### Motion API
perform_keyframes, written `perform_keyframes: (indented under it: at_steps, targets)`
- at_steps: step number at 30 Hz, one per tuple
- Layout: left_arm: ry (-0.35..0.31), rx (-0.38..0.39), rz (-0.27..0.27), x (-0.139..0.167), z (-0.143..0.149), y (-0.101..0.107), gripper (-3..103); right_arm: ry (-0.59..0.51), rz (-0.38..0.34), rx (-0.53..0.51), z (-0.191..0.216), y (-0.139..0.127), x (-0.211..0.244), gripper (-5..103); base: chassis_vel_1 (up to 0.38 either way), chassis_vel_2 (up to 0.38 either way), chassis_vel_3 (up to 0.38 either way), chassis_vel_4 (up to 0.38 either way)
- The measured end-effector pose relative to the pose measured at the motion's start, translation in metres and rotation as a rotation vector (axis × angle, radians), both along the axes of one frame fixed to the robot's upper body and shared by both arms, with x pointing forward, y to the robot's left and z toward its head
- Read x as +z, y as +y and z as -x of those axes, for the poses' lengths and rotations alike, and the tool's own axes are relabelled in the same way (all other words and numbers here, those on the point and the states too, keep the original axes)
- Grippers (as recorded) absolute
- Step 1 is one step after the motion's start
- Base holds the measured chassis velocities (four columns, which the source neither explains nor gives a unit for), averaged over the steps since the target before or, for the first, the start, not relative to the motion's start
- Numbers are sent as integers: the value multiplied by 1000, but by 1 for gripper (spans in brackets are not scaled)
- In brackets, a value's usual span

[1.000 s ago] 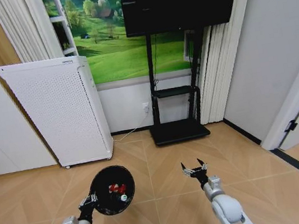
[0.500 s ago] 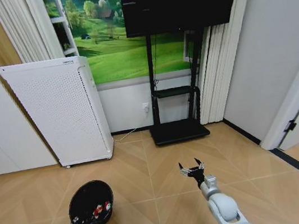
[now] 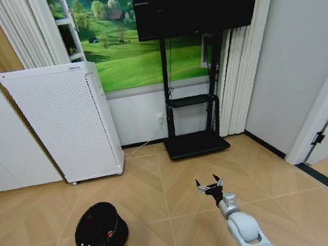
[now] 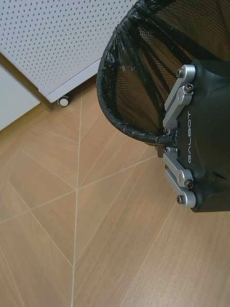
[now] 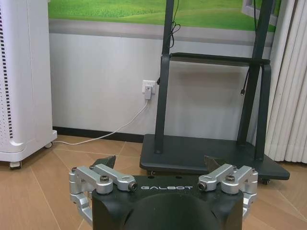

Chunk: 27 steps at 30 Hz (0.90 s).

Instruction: Pick up the trash bin and place the garbage on the floor into it.

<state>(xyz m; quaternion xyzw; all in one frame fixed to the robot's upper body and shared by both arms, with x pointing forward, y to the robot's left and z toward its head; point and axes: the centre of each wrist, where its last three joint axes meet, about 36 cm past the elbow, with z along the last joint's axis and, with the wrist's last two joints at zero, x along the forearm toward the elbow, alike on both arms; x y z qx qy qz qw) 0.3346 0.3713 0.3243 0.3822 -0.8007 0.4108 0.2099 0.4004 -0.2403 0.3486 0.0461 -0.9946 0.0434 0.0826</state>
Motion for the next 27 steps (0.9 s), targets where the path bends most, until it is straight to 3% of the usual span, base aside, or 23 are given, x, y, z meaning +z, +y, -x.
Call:
perform_keyframes:
  at_steps: [6,10,21,27]
  targets:
    - [76,118,31,9,-21,3,4,0,2,2,-4,0,-1,100,0,0,0,0]
    - [113,148,33,18,-35,5,4,2,2,3,-4,0,-3,100,0,0,0,0]
    - [136,169,27,29,-67,14,4,-1,0,9,-5,-3,-8,100,0,0,0,0]
    - [122,136,9,34,-84,14,4,-2,-1,11,-6,-4,-12,100,0,0,0,0]
